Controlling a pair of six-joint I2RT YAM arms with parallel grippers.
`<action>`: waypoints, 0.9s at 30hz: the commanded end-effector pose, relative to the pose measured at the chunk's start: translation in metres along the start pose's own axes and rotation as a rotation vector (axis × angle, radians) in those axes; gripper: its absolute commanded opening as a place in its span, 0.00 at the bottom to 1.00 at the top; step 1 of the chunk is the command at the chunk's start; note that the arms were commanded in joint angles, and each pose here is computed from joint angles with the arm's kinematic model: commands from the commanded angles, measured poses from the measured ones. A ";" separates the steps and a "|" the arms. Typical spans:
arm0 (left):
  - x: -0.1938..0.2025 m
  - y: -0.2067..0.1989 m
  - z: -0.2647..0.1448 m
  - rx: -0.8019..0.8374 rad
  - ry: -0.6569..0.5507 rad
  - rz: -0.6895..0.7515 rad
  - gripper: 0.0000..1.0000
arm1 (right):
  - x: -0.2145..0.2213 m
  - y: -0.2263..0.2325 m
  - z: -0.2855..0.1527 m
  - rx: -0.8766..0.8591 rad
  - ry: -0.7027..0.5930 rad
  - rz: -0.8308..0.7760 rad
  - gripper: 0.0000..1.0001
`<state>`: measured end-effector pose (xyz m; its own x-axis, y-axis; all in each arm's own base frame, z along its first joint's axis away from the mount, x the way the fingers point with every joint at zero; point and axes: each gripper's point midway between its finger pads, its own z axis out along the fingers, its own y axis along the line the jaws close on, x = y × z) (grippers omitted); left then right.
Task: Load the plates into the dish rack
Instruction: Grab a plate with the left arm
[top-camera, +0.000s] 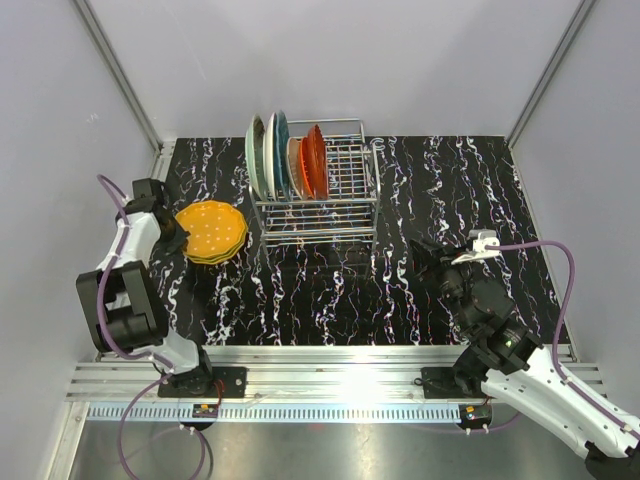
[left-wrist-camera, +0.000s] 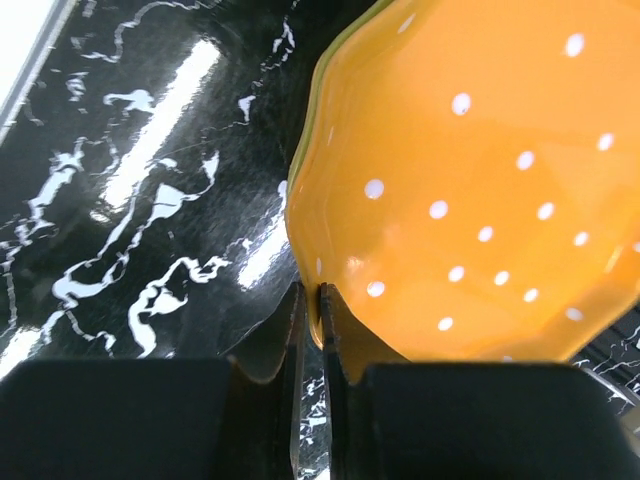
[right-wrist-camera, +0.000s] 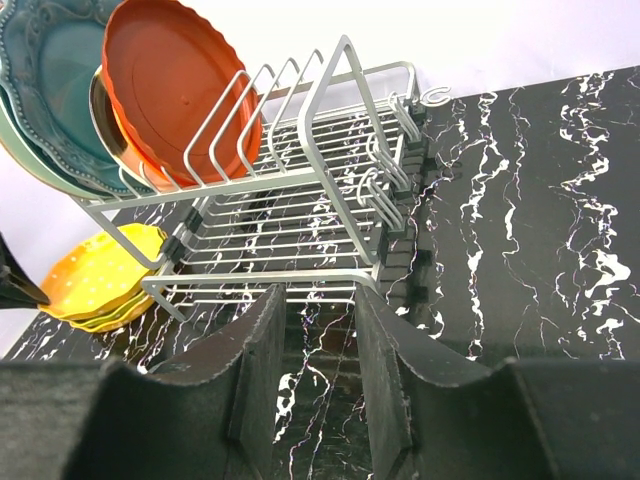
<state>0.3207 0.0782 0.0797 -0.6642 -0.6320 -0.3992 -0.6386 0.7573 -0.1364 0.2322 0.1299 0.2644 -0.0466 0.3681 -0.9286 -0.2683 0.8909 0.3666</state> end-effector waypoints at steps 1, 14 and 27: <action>-0.006 0.009 -0.019 -0.031 -0.066 0.016 0.00 | -0.007 -0.003 0.000 0.022 -0.028 0.018 0.41; 0.012 0.017 -0.012 -0.053 -0.006 0.020 0.03 | -0.006 -0.002 0.000 0.016 -0.025 0.017 0.40; 0.018 0.018 -0.004 -0.061 0.021 0.022 0.17 | -0.005 -0.003 0.001 0.020 -0.025 0.015 0.40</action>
<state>0.3010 0.0792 0.0810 -0.6670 -0.6267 -0.4030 -0.6492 0.7542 -0.0984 0.2322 0.1299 0.2630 -0.0495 0.3651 -0.9297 -0.2671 0.8921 0.3645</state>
